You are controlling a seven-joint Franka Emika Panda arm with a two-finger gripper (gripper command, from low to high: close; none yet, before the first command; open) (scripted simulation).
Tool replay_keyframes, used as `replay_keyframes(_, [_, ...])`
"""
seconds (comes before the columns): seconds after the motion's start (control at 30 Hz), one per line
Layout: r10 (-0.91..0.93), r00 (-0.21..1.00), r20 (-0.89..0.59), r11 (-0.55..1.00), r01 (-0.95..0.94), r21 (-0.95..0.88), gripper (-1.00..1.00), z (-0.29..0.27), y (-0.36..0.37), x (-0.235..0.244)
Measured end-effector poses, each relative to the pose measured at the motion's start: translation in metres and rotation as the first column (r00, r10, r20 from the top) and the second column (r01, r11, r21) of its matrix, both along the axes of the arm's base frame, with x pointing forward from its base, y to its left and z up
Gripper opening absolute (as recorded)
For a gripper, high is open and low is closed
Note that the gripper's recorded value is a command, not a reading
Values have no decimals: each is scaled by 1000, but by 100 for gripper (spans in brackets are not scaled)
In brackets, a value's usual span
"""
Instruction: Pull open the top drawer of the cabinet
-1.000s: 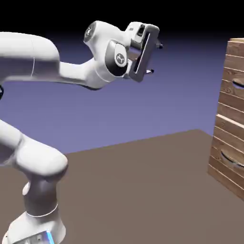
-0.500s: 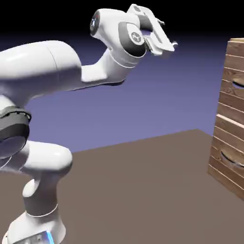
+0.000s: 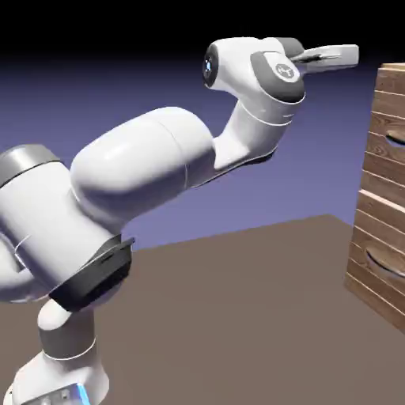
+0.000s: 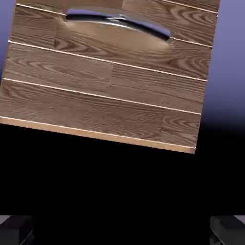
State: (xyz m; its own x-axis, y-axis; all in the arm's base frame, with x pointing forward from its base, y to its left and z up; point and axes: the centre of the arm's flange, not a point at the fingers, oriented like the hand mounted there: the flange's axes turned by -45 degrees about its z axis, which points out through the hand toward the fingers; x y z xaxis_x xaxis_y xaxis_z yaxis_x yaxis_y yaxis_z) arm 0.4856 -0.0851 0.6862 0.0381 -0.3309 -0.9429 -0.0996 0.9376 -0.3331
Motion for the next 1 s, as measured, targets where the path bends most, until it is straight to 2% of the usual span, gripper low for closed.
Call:
replay_keyframes(0.27, [-42, 997, 59, 888, 64, -456, 0, -57, -9, 69])
replay_keyframes(0.4, [-51, 996, 78, 744, 90, -662, 0, -94, -5, 104])
replay_keyframes(0.57, [-46, 994, 95, 488, 105, -866, 0, -148, 8, 147])
replay_keyframes(0.67, [-37, 994, 100, 331, 106, -938, 0, -178, 18, 167])
replay_keyframes(0.9, [-37, 994, 100, 331, 106, -937, 0, -178, 18, 213])
replay_keyframes(0.93, [-37, 994, 100, 331, 106, -938, -100, -178, 18, 217])
replay_keyframes(1.0, [-37, 994, 100, 331, 106, -938, -100, -178, 18, 217])
